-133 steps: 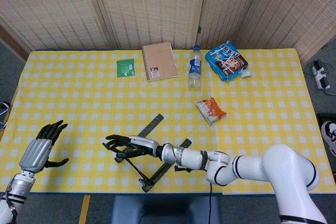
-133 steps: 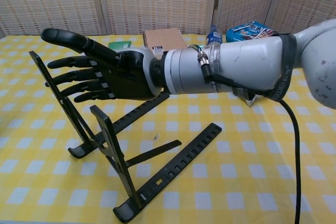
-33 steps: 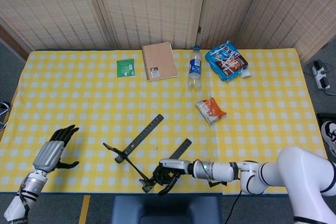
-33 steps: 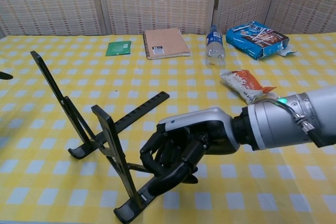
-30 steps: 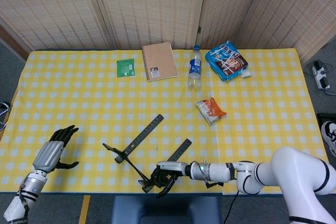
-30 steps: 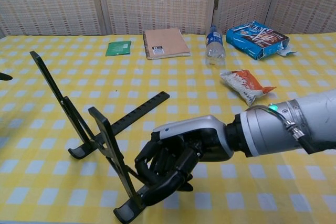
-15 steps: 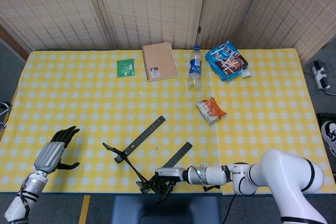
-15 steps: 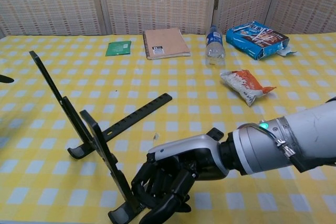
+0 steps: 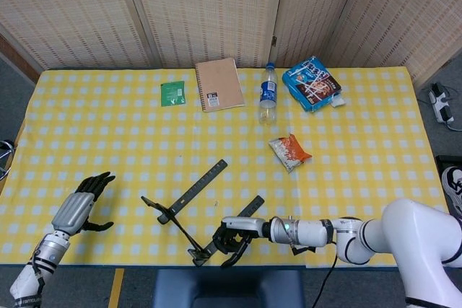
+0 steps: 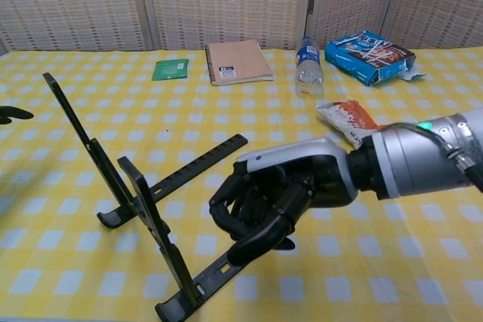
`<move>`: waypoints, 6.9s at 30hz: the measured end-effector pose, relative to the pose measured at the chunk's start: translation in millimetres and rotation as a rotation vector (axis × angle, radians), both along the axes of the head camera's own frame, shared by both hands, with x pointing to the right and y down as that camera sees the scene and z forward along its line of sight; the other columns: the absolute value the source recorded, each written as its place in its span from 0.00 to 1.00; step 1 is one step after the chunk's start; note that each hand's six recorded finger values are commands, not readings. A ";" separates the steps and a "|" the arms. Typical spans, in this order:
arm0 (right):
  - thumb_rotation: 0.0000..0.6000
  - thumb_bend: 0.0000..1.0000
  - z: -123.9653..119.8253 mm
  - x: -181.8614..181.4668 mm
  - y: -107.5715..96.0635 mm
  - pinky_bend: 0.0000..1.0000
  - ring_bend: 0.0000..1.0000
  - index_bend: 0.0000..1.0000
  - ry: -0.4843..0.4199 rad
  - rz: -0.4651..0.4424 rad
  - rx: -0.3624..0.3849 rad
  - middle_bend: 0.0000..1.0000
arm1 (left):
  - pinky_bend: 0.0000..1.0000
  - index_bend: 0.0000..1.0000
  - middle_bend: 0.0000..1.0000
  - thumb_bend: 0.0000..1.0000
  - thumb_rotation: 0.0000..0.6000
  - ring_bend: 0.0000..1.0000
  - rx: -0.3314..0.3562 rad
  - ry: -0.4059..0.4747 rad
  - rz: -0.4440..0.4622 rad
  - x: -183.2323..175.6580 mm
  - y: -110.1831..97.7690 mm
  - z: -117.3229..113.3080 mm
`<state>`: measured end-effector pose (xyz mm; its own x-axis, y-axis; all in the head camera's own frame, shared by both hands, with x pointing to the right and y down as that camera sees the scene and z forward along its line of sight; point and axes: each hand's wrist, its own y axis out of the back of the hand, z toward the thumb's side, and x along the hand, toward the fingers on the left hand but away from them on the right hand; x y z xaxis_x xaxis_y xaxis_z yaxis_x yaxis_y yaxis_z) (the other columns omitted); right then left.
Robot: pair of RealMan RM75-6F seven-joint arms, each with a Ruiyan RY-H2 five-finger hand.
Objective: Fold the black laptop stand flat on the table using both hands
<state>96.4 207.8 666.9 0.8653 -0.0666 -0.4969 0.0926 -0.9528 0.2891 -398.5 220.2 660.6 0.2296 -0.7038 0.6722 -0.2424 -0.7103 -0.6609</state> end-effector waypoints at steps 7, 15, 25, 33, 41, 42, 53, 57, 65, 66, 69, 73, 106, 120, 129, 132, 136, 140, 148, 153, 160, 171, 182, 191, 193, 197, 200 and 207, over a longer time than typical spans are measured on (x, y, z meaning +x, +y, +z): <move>0.80 0.16 -35.4 26.0 -38.2 0.73 0.76 0.66 0.001 0.111 0.133 0.73 | 0.00 0.11 0.07 0.26 1.00 0.05 -0.054 0.090 0.029 22.7 -11.3 14.5; 0.82 0.16 -43.3 51.3 -52.6 0.32 0.36 0.31 0.064 0.149 0.314 0.32 | 0.00 0.20 0.10 0.29 1.00 0.06 -0.106 0.170 0.090 56.6 -22.7 36.6; 0.85 0.16 -50.9 90.2 -68.5 0.20 0.26 0.25 0.185 0.257 0.477 0.24 | 0.01 0.32 0.14 0.29 1.00 0.09 -0.153 0.232 0.114 81.7 -17.3 49.7; 0.86 0.16 -52.6 95.8 -74.0 0.20 0.26 0.25 0.204 0.288 0.521 0.23 | 0.04 0.38 0.17 0.30 1.00 0.12 -0.216 0.365 0.027 98.3 -16.8 50.3; 0.87 0.16 -49.3 101.4 -72.8 0.20 0.25 0.25 0.218 0.303 0.513 0.23 | 0.05 0.47 0.22 0.32 1.00 0.14 -0.245 0.436 -0.007 108.8 -19.5 56.1; 0.87 0.16 -48.8 102.2 -72.7 0.20 0.25 0.25 0.218 0.307 0.510 0.23 | 0.05 0.47 0.22 0.32 1.00 0.14 -0.241 0.435 -0.005 108.9 -19.6 56.9; 0.87 0.16 -44.3 104.6 -70.9 0.20 0.24 0.25 0.217 0.305 0.496 0.22 | 0.05 0.51 0.22 0.34 1.00 0.14 -0.208 0.409 0.013 103.0 -19.2 57.2; 0.87 0.16 -42.9 105.5 -69.5 0.20 0.24 0.25 0.219 0.303 0.491 0.22 | 0.05 0.52 0.23 0.34 1.00 0.15 -0.206 0.404 0.013 101.9 -18.3 57.9; 0.87 0.16 -42.5 107.2 -68.2 0.20 0.24 0.25 0.224 0.304 0.489 0.22 | 0.05 0.54 0.23 0.34 1.00 0.15 -0.205 0.407 0.017 103.3 -16.9 58.0; 0.87 0.16 -42.3 107.6 -67.8 0.20 0.24 0.25 0.225 0.304 0.488 0.22 | 0.05 0.54 0.23 0.34 1.00 0.15 -0.205 0.408 0.017 103.4 -16.9 58.0; 0.87 0.16 -42.1 108.3 -67.2 0.20 0.23 0.25 0.227 0.304 0.487 0.22 | 0.05 0.55 0.23 0.34 1.00 0.15 -0.205 0.408 0.015 103.6 -16.6 58.3; 0.87 0.16 -41.8 109.1 -66.6 0.20 0.23 0.25 0.229 0.305 0.487 0.22 | 0.05 0.56 0.24 0.35 1.00 0.15 -0.206 0.411 0.011 104.0 -15.7 58.8; 0.87 0.16 -33.6 114.9 -67.1 0.20 0.23 0.25 0.240 0.304 0.471 0.22 | 0.05 0.58 0.27 0.36 1.00 0.17 -0.215 0.429 -0.009 109.4 -13.0 65.1; 0.87 0.16 -35.3 114.3 -66.5 0.20 0.23 0.25 0.234 0.301 0.474 0.22 | 0.05 0.40 0.26 0.38 1.00 0.14 -0.209 0.428 -0.025 110.2 -12.6 62.7; 0.87 0.16 -40.2 118.3 -68.1 0.20 0.23 0.25 0.223 0.313 0.480 0.22 | 0.00 0.18 0.17 0.38 1.00 0.04 -0.187 0.407 -0.038 122.0 -29.6 55.7; 0.87 0.16 -44.2 118.9 -69.6 0.20 0.23 0.25 0.213 0.320 0.487 0.22 | 0.00 0.16 0.16 0.38 1.00 0.02 -0.170 0.401 -0.036 128.8 -39.3 52.1; 0.87 0.16 -53.7 118.8 -73.8 0.20 0.23 0.25 0.187 0.340 0.508 0.22 | 0.00 0.14 0.13 0.38 1.00 0.00 -0.151 0.387 -0.018 141.4 -54.2 48.9; 0.88 0.16 -67.3 120.1 -78.8 0.20 0.23 0.24 0.160 0.358 0.550 0.22 | 0.00 0.13 0.13 0.38 1.00 0.00 -0.120 0.380 -0.002 147.6 -67.6 41.4; 1.00 0.16 -65.1 121.3 -69.2 0.30 0.30 0.23 0.216 0.229 0.684 0.26 | 0.00 0.14 0.13 0.37 1.00 0.00 -0.032 0.248 0.089 131.7 -78.0 35.8; 1.00 0.16 -52.3 117.9 -60.5 0.62 0.56 0.34 0.283 0.077 0.851 0.48 | 0.00 0.14 0.12 0.37 1.00 0.00 0.028 0.133 0.144 113.6 -76.6 37.1; 1.00 0.16 -21.7 101.6 -48.5 0.82 0.76 0.51 0.379 -0.097 1.077 0.70 | 0.00 0.14 0.12 0.36 1.00 0.00 0.042 0.077 0.137 88.7 -62.0 35.7; 1.00 0.16 48.3 73.5 -36.1 0.89 0.82 0.55 0.502 -0.202 1.180 0.77 | 0.00 0.14 0.12 0.36 1.00 0.00 0.052 0.058 0.138 76.7 -54.0 35.9; 1.00 0.16 69.3 54.4 -39.8 0.89 0.82 0.55 0.500 -0.213 1.203 0.77 | 0.00 0.14 0.11 0.36 1.00 0.00 0.040 0.061 0.137 73.0 -48.2 38.9; 1.00 0.16 78.1 36.4 -56.9 0.89 0.82 0.55 0.502 -0.203 1.257 0.77 | 0.00 0.14 0.11 0.36 1.00 0.00 0.024 0.085 0.144 77.2 -42.7 37.4; 1.00 0.16 81.6 31.5 -63.0 0.89 0.82 0.55 0.509 -0.203 1.275 0.77 | 0.00 0.14 0.11 0.36 1.00 0.00 0.017 0.090 0.150 78.8 -40.5 37.2; 1.00 0.16 87.8 20.0 -77.5 0.89 0.82 0.55 0.528 -0.190 1.303 0.77 | 0.00 0.14 0.11 0.36 1.00 0.00 0.005 0.095 0.159 80.9 -37.5 37.4; 1.00 0.16 92.3 12.1 -91.4 0.89 0.82 0.55 0.550 -0.180 1.317 0.77 | 0.00 0.14 0.11 0.36 1.00 0.00 0.002 0.093 0.166 81.9 -38.0 38.2; 1.00 0.16 88.4 11.6 -105.5 0.89 0.82 0.55 0.564 -0.195 1.318 0.77 | 0.00 0.14 0.11 0.35 1.00 0.00 0.051 0.024 0.218 77.4 -51.5 44.8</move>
